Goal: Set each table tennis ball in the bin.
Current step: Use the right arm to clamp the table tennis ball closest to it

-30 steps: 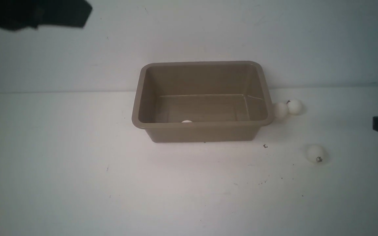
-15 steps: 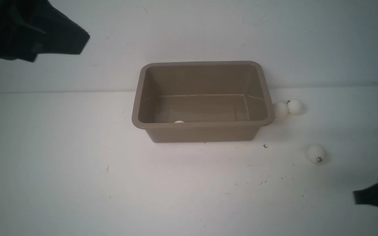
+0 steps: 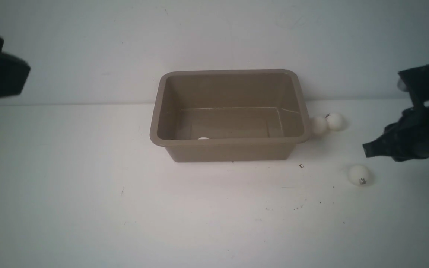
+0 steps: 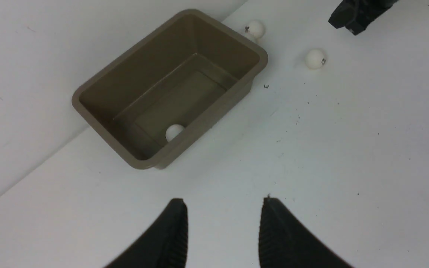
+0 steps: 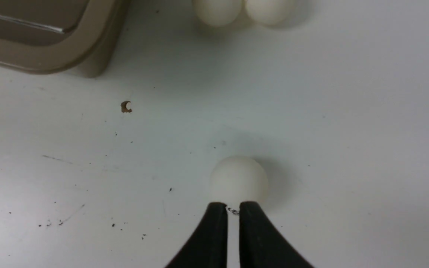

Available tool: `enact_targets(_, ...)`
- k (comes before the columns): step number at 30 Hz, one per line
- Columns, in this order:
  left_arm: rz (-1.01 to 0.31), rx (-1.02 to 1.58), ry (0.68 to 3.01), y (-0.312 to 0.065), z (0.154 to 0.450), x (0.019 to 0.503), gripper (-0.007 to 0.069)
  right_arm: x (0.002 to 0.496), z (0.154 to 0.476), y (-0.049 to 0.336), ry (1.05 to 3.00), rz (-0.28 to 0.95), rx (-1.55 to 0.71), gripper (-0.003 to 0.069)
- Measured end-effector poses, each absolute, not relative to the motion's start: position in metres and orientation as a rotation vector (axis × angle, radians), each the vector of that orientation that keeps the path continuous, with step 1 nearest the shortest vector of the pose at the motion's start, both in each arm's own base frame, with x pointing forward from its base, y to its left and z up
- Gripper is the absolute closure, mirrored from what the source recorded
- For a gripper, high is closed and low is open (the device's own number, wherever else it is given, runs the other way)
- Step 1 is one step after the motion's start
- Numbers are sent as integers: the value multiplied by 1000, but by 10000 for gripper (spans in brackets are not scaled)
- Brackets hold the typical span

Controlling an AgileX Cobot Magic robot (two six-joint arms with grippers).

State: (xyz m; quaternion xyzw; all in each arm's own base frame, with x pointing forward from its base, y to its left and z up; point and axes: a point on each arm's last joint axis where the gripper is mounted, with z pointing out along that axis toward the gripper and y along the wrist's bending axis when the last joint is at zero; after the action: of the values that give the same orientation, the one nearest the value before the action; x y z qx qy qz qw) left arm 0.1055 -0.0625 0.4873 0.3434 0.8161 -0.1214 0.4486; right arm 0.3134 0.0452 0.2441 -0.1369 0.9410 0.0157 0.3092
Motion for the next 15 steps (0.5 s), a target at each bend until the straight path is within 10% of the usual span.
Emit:
enact_targets(11, -309, 830, 2017, -58, 483, 93, 378, 338, 228, 52, 2607, 95, -387, 155)
enact_targets(15, -308, 828, 2013, -57, 483, 91, 378, 341, 217, 52, 2648, 94, -377, 114)
